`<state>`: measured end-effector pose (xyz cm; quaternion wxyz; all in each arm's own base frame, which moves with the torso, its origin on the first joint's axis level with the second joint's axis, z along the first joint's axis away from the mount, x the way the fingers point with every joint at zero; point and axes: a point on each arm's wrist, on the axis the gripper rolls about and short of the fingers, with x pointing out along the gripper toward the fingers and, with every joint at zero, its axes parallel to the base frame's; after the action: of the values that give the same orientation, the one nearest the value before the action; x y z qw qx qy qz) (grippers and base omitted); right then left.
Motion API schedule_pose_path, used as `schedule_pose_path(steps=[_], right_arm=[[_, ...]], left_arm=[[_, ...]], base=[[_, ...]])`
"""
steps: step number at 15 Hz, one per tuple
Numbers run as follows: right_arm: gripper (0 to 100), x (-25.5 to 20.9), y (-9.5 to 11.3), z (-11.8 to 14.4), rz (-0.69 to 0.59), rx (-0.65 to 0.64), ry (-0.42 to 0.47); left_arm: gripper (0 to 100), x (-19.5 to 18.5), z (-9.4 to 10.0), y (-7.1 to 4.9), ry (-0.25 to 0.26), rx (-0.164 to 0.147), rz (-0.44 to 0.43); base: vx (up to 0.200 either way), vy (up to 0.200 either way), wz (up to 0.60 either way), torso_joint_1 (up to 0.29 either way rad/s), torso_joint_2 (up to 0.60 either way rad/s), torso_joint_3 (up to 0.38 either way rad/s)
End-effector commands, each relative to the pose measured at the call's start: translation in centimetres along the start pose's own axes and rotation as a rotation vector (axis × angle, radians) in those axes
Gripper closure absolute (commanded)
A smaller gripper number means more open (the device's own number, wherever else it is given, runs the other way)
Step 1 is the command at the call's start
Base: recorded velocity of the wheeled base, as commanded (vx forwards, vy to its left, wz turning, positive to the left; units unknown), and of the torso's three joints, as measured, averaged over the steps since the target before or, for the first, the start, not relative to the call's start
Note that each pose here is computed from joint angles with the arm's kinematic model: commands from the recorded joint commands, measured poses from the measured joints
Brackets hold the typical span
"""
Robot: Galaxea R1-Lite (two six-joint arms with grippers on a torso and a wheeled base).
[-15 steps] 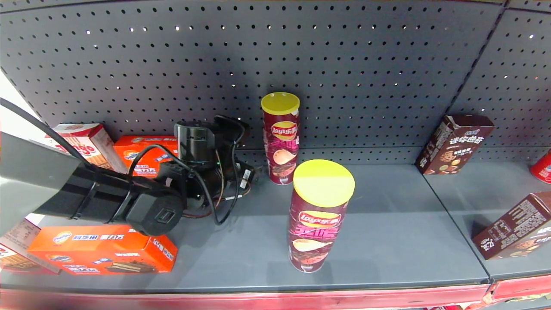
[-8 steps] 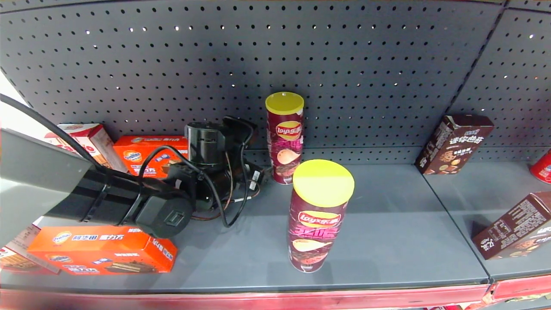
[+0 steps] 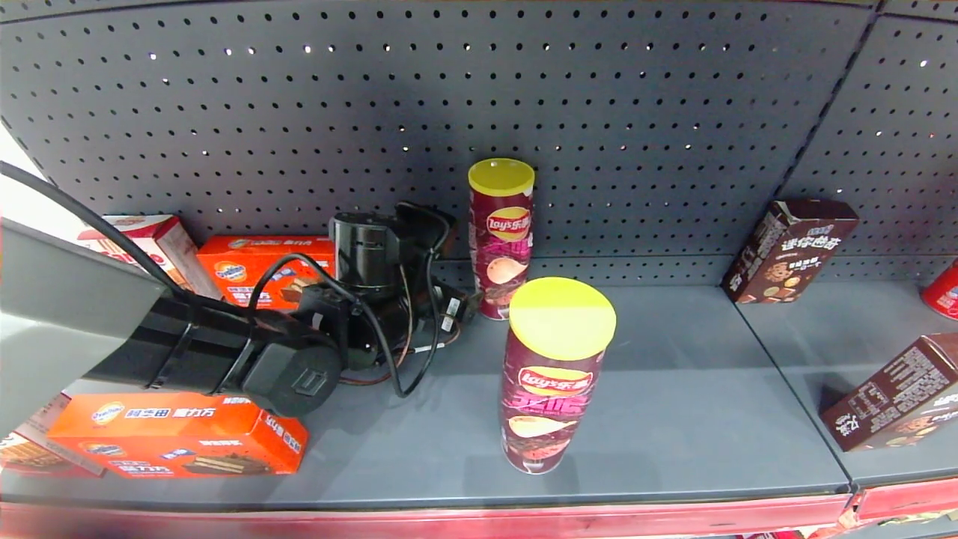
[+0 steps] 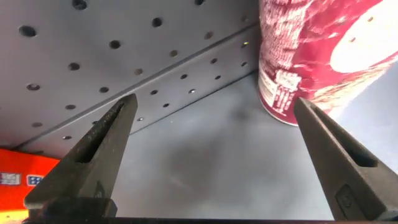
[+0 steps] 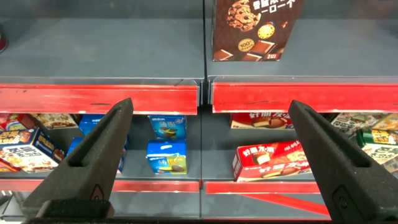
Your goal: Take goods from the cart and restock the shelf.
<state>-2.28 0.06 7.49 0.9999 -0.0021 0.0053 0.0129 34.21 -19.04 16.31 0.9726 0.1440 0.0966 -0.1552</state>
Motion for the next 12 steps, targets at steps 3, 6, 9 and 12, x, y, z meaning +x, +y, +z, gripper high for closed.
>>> schedule_pose_path(steps=[3, 6, 9, 12], right_arm=[[0, 0.0, 0.0, 0.0, 0.0, 0.0, 0.002], [0, 0.0, 0.0, 0.0, 0.0, 0.0, 0.0], [0, 0.0, 0.0, 0.0, 0.0, 0.0, 0.002], [0, 0.0, 0.0, 0.0, 0.0, 0.0, 0.002]], left_arm=[[0, -0.6, -1.4, 1.1, 0.047, -0.006, 0.021], [0, -1.2, -1.1, 2.1, 0.04, -0.008, 0.042], [0, -1.9, -0.1, 2.5, 0.012, -0.015, 0.053], [0, -3.2, 1.1, 3.1, -0.021, 0.02, 0.097]], base=[[0.0, 0.0, 0.0, 0.0, 0.0, 0.0], [0.0, 0.0, 0.0, 0.0, 0.0, 0.0], [0.0, 0.0, 0.0, 0.0, 0.0, 0.0], [0.0, 0.0, 0.0, 0.0, 0.0, 0.0]])
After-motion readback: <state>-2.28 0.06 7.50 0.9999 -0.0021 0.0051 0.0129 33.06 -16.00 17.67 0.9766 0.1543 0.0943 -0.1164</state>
